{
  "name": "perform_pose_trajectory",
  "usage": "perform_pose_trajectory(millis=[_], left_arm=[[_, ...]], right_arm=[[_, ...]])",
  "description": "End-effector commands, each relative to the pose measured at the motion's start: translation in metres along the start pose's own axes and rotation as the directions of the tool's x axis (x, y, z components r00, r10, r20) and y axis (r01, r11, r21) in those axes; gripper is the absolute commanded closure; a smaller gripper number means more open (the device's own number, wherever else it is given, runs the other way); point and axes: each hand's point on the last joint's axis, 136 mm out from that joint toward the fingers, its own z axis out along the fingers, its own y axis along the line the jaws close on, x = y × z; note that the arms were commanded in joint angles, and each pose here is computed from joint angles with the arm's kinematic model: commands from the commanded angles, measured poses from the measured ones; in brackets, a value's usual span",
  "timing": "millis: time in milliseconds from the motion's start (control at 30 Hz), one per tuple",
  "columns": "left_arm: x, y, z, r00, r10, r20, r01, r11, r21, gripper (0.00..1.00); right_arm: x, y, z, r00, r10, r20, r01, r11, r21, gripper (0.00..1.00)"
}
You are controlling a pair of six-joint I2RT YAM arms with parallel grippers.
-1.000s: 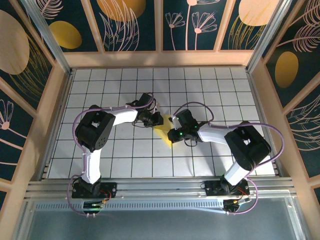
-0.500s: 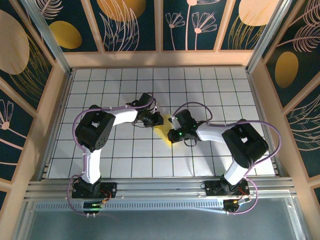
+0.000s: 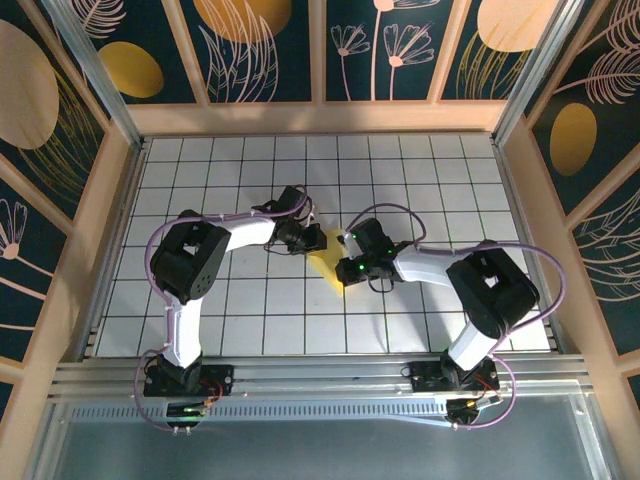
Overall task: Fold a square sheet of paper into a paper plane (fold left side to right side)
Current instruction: Third fold the triangle at the center of the table.
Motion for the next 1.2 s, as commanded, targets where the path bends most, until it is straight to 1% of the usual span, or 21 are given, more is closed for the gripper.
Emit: perform_pose_trajectory(millis=[0, 300, 1167], left_arm=[[0.002, 0.006, 0.003, 1.0, -0.001, -0.012, 0.0, 0.999, -0.034, 0.85], [0.003, 0.006, 0.003, 1.0, -0.001, -0.013, 0.001, 0.999, -0.035, 0.85], [0.003, 0.006, 0.002, 1.0, -0.001, -0.011, 0.0, 0.999, -0.034, 0.85]], right_arm=[[-0.006, -0.001, -0.008, 1.0, 0.007, 0.019, -0.007, 1.0, 0.015, 1.0], [-0.004, -0.009, -0.003, 1.0, 0.018, 0.006, -0.018, 0.999, 0.048, 1.0], [-0.009, -0.011, 0.003, 1.0, 0.018, 0.005, -0.018, 0.998, 0.057, 1.0]])
